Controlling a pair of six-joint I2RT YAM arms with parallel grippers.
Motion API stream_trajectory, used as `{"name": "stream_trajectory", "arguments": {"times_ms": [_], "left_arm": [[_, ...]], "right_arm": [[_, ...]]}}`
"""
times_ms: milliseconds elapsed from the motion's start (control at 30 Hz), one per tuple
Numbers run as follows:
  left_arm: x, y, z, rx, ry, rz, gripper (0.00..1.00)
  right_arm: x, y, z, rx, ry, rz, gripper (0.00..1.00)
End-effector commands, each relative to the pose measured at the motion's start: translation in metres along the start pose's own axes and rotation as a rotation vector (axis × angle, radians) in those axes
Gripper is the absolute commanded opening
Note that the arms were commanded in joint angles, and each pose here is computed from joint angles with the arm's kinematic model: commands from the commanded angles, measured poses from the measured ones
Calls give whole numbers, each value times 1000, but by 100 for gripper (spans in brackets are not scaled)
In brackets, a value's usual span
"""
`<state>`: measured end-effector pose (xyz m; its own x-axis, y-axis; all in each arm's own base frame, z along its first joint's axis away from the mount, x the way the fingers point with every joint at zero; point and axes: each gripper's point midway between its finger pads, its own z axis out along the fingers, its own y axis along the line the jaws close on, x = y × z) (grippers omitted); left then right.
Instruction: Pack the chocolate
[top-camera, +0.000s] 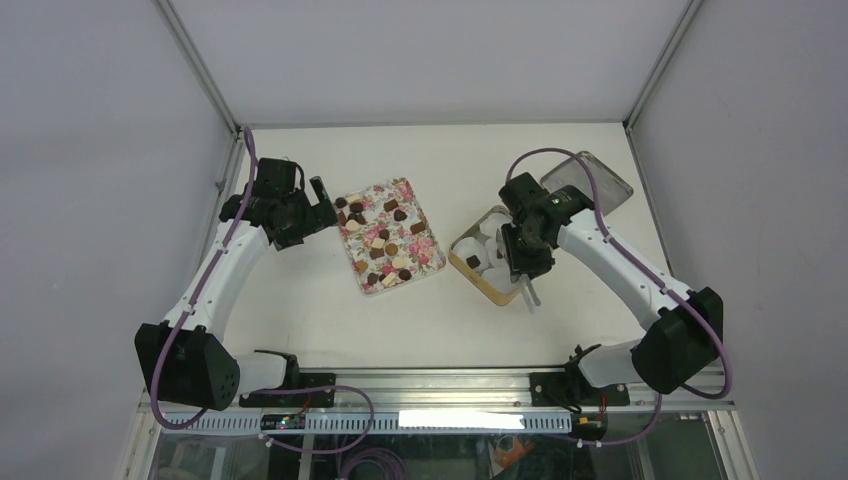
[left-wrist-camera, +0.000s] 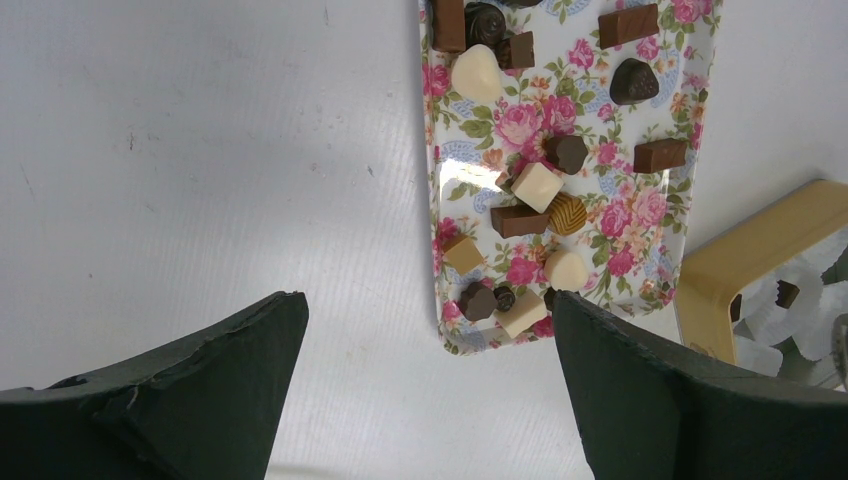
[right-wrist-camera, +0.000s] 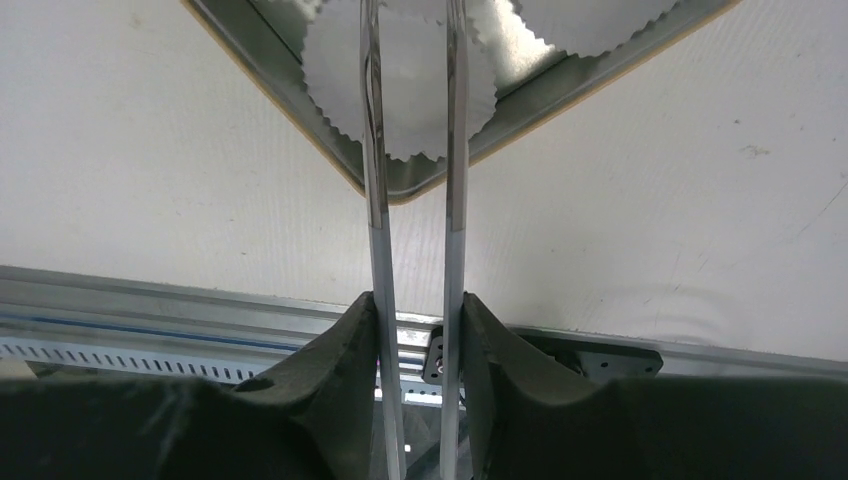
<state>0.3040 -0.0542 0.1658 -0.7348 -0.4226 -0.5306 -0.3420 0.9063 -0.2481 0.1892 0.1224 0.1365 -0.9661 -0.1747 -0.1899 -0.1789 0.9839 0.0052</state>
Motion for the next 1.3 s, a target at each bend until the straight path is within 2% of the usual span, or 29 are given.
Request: {"name": "stream_trajectory", "arguments": {"times_ms": [0,100,200,500,800,1267], "left_arm": [[-18,-10,-11,46,-65,-1,99],[-20,-10,-12,44,-72,-2,99],[-20,-8,-10,32,-72,1,99],[-26,-12,-15,59,-59,-41,99],[-20,-8,-17,62,-53,-56,99],[-17,-5,-18,59,-55,-44,99]], "right_arm": [[-24,14,-37,-79,-89,-27,34],[-36,32,-53,-125,-138,-76,35],[-39,71,-66,-188,-146,-185,37],[-42,155,-37,-210,-85,-420,36],[-38,180,-7,-198,-5,-516,37],[-9,174,10,-179,125,-555,38]]}}
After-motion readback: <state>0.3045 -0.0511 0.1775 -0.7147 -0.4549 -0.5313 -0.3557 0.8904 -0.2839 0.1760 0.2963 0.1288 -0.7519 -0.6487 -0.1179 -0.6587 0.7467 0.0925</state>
